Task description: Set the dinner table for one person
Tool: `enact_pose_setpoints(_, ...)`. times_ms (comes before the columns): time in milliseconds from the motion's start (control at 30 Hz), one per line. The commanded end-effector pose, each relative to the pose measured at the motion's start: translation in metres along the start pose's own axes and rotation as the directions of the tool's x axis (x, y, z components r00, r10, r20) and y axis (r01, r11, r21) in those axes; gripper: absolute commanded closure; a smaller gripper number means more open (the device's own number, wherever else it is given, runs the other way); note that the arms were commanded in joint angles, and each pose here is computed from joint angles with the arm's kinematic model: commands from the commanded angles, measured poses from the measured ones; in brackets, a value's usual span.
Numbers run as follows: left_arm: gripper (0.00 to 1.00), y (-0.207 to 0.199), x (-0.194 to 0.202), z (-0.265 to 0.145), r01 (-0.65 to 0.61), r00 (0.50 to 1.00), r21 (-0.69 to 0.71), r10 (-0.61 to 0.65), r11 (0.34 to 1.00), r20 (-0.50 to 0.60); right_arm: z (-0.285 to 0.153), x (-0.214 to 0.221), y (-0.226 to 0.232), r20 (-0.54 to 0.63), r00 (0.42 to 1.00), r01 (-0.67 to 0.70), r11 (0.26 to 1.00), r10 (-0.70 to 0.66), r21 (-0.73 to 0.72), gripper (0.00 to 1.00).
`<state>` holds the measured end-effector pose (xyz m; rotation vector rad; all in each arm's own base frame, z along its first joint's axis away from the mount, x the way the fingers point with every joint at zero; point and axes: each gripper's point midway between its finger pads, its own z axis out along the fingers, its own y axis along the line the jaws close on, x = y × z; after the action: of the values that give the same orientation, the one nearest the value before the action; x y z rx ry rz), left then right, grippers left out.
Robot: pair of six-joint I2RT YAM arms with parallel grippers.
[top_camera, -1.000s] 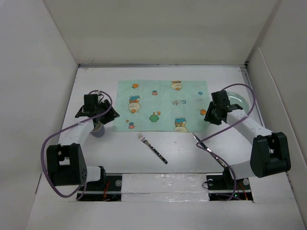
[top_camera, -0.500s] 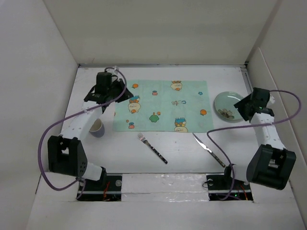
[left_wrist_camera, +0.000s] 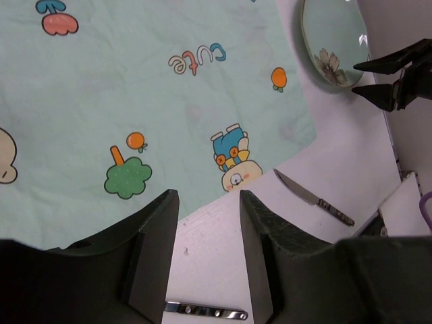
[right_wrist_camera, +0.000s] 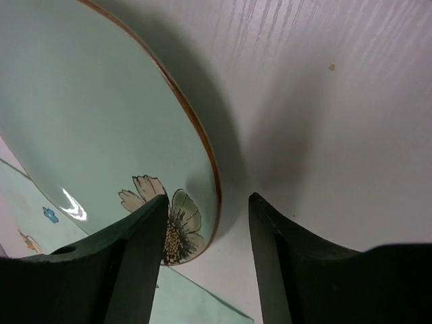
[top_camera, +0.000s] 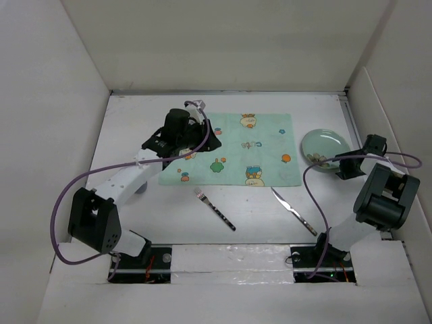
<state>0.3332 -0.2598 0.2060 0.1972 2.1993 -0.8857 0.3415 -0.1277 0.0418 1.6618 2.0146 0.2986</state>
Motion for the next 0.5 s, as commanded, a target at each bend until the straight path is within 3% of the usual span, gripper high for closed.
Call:
enact_pose_setpoints(0, 0.62, -0.017, -0.018, -0.015, -0.040, 0.996, 0.069, 0.034, 0.997, 0.086, 0.009, -0.006, 0.020, -0.017, 0.997, -0.073, 0.995, 0.072, -0.065, 0.45)
enact_pose_setpoints(100, 0.62, -0.014, -0.015, -0.015, -0.047, 0.996, 0.065, 0.042, 0.997, 0.082, 0.015, -0.001, 0.027, -0.020, 0.997, -0.075, 0.996, 0.074, -0.043, 0.49)
enact_pose_setpoints(267, 0.63, -0.016, -0.020, -0.013, -0.076, 0.994, 0.053, 0.071, 0.996, 0.088, 0.021, -0.002, 0.028, -0.017, 0.992, -0.126, 0.991, 0.126, 0.037, 0.66)
enact_pose_setpoints(333, 0.63, -0.017, -0.028, -0.014, -0.086, 0.991, 0.039, 0.082, 0.996, 0.108, 0.024, -0.007, 0.028, 0.002, 0.989, -0.151, 0.986, 0.151, 0.066, 0.82)
enact_pose_setpoints(367, 0.63, -0.017, -0.032, -0.016, -0.093, 0.989, 0.029, 0.089, 0.995, 0.120, 0.024, -0.007, 0.027, 0.003, 0.987, -0.163, 0.984, 0.163, 0.076, 1.00)
enact_pose_setpoints(467, 0.63, -0.017, -0.036, -0.018, -0.100, 0.987, 0.018, 0.097, 0.995, 0.125, 0.019, -0.010, 0.030, 0.033, 0.989, -0.144, 0.988, 0.142, 0.062, 1.00)
